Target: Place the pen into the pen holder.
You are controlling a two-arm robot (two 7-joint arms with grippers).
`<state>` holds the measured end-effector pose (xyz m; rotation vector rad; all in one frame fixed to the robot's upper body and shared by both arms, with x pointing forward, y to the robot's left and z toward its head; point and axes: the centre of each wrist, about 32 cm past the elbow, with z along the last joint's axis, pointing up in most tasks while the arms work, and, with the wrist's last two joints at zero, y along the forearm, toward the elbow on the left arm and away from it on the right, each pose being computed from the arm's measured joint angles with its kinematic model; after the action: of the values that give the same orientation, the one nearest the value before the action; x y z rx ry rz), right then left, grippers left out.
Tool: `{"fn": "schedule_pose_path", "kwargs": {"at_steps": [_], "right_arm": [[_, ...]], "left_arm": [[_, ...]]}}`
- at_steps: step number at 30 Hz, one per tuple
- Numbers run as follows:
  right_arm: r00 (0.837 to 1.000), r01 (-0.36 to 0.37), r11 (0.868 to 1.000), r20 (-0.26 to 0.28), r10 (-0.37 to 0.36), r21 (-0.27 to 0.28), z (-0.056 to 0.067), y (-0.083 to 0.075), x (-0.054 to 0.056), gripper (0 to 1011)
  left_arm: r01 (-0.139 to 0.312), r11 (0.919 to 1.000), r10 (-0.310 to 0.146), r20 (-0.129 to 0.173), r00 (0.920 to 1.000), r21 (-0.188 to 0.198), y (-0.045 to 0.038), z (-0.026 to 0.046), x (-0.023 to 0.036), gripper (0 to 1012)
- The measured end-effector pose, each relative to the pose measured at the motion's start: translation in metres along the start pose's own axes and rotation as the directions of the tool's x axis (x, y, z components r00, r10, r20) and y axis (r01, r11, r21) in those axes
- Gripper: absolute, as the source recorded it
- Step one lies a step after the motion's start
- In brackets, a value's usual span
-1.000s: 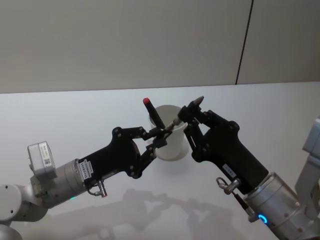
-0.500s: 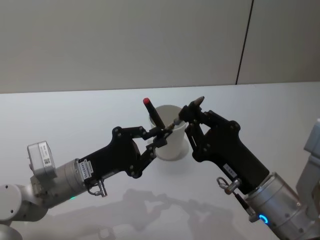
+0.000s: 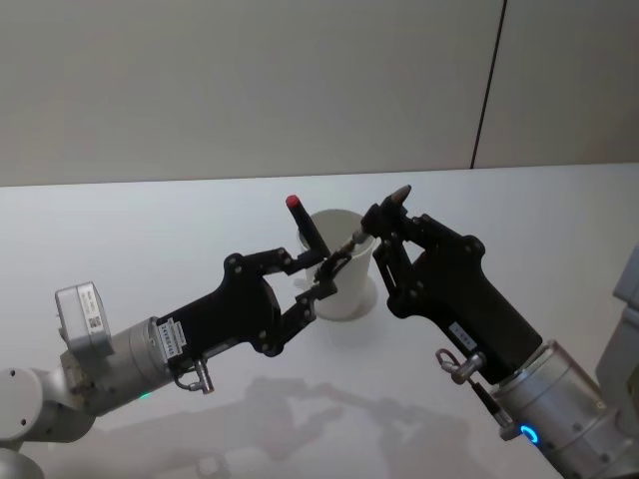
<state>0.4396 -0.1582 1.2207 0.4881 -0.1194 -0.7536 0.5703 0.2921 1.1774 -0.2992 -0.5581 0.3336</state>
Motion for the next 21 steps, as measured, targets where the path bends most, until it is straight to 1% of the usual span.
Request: {"fn": "schedule_pose_path", "kwargs": {"at_steps": [1, 3, 4, 7, 9, 10, 11, 12, 13, 14, 16, 21], "right_arm": [[1.000, 0.000, 1.000, 0.001, 0.000, 0.000, 0.0003, -0.0001, -0.0001, 118], [1.000, 0.000, 1.000, 0.002, 0.000, 0.000, 0.0005, -0.0002, -0.0003, 118], [1.000, 0.000, 1.000, 0.002, 0.000, 0.000, 0.0006, -0.0002, -0.0003, 118], [1.000, 0.000, 1.000, 0.004, 0.000, 0.001, 0.0011, -0.0004, -0.0006, 118], [1.000, 0.001, 1.000, 0.005, -0.001, 0.002, 0.0013, -0.0007, -0.0008, 118], [1.000, 0.001, 1.000, 0.005, -0.001, 0.002, 0.0013, -0.0008, -0.0009, 118], [1.000, 0.001, 1.000, 0.006, -0.001, 0.003, 0.0015, -0.0009, -0.0010, 118], [1.000, 0.001, 1.000, 0.006, -0.001, 0.003, 0.0016, -0.0009, -0.0011, 118], [1.000, 0.001, 1.000, 0.007, -0.001, 0.004, 0.0017, -0.0010, -0.0011, 118], [1.000, 0.001, 1.000, 0.007, -0.001, 0.004, 0.0018, -0.0010, -0.0013, 118], [1.000, 0.001, 1.000, 0.008, -0.001, 0.005, 0.0020, -0.0011, -0.0014, 118], [1.000, 0.001, 1.000, 0.009, -0.001, 0.008, 0.0023, -0.0011, -0.0016, 118]], "left_arm": [[0.000, 1.0000, 0.000, 0.000, 1.0000, 0.000, 0.0000, 0.0000, 0.0000, 351], [0.000, 1.0000, 0.000, 0.000, 1.0000, 0.000, -0.0001, -0.0001, -0.0001, 387], [0.000, 1.0000, 0.000, 0.000, 1.0000, 0.000, -0.0001, -0.0001, -0.0001, 445], [0.000, 1.0000, 0.000, 0.000, 1.0000, 0.000, -0.0001, -0.0001, -0.0001, 503], [0.000, 1.0000, 0.000, 0.000, 1.0000, 0.000, -0.0001, 0.0000, -0.0001, 611], [0.000, 1.0000, 0.000, 0.000, 1.0000, 0.000, -0.0001, 0.0000, -0.0001, 645], [0.000, 1.0000, 0.000, 0.000, 1.0000, 0.000, -0.0001, 0.0000, -0.0001, 670], [0.000, 1.0000, 0.000, 0.000, 1.0000, -0.001, -0.0001, 0.0000, -0.0001, 670], [0.000, 1.0000, 0.000, 0.000, 1.0000, -0.001, -0.0001, 0.0000, -0.0001, 728], [0.000, 1.0000, 0.000, 0.000, 1.0000, -0.001, -0.0001, 0.0000, -0.0001, 748], [0.000, 1.0000, 0.000, 0.000, 1.0000, -0.001, -0.0001, 0.0000, -0.0001, 823], [0.000, 1.0000, 0.000, 0.000, 1.0000, -0.001, -0.0001, 0.0000, -0.0001, 943]]}}
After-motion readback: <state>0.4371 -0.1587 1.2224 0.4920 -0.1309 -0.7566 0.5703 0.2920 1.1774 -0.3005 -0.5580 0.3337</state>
